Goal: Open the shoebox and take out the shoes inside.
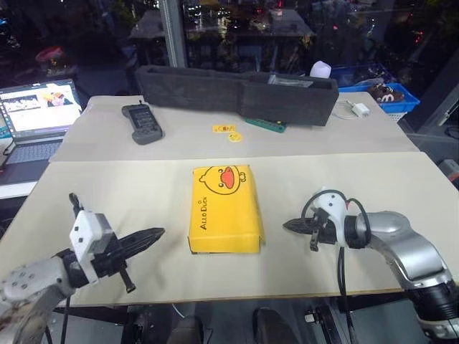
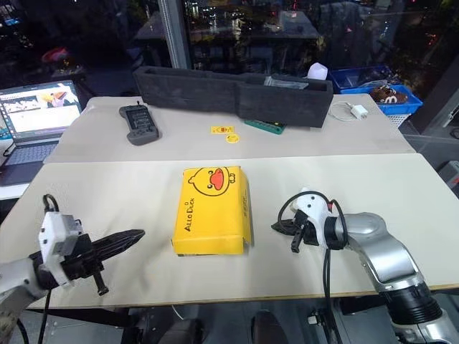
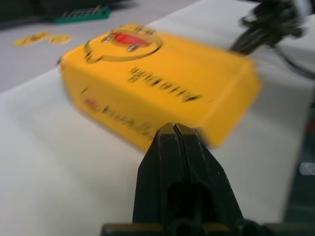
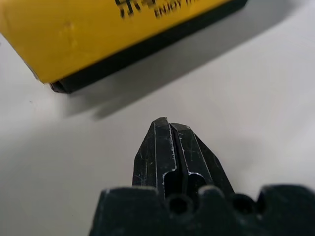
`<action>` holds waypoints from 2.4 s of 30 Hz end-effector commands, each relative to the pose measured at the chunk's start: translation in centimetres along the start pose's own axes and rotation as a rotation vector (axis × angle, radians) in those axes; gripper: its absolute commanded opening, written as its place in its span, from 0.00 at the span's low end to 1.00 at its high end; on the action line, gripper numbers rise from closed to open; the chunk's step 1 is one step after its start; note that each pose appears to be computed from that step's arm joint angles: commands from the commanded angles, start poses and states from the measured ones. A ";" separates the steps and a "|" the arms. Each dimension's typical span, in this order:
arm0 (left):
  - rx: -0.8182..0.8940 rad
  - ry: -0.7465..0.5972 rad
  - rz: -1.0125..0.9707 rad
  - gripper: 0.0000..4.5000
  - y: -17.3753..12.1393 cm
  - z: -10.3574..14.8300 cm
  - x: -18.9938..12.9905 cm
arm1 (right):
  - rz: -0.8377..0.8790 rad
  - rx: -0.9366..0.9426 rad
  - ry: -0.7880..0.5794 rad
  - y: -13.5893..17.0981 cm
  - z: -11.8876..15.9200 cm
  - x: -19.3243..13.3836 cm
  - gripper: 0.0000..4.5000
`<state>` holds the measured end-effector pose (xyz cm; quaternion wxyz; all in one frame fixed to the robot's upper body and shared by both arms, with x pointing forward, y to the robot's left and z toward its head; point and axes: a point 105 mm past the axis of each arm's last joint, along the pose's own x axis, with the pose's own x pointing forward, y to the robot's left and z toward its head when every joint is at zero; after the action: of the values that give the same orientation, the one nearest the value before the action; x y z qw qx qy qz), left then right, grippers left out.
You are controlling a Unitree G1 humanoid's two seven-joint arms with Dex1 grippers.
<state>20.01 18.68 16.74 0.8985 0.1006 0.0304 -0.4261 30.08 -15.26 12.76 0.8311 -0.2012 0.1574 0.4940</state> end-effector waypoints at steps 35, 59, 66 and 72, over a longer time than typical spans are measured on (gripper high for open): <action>-0.047 0.077 -0.210 0.00 -5.2 0.4 0.1 | 0.320 -0.490 -0.254 2.1 16.6 5.6 0.02; -0.051 0.032 -0.097 0.00 -4.5 1.4 0.8 | 0.214 -0.553 -0.332 1.6 21.0 7.9 0.02; -0.104 0.098 0.082 0.00 -5.4 0.3 -2.6 | 0.142 -0.455 -0.229 -0.4 16.2 5.6 0.02; -0.095 0.184 0.224 0.00 -4.8 -0.9 -6.2 | 0.127 -0.407 -0.228 -0.2 15.2 6.1 0.02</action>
<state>12.66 20.37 15.43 0.9390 0.0698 0.1324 -0.3098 34.53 -3.58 21.79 0.7521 -0.2989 0.0018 0.5874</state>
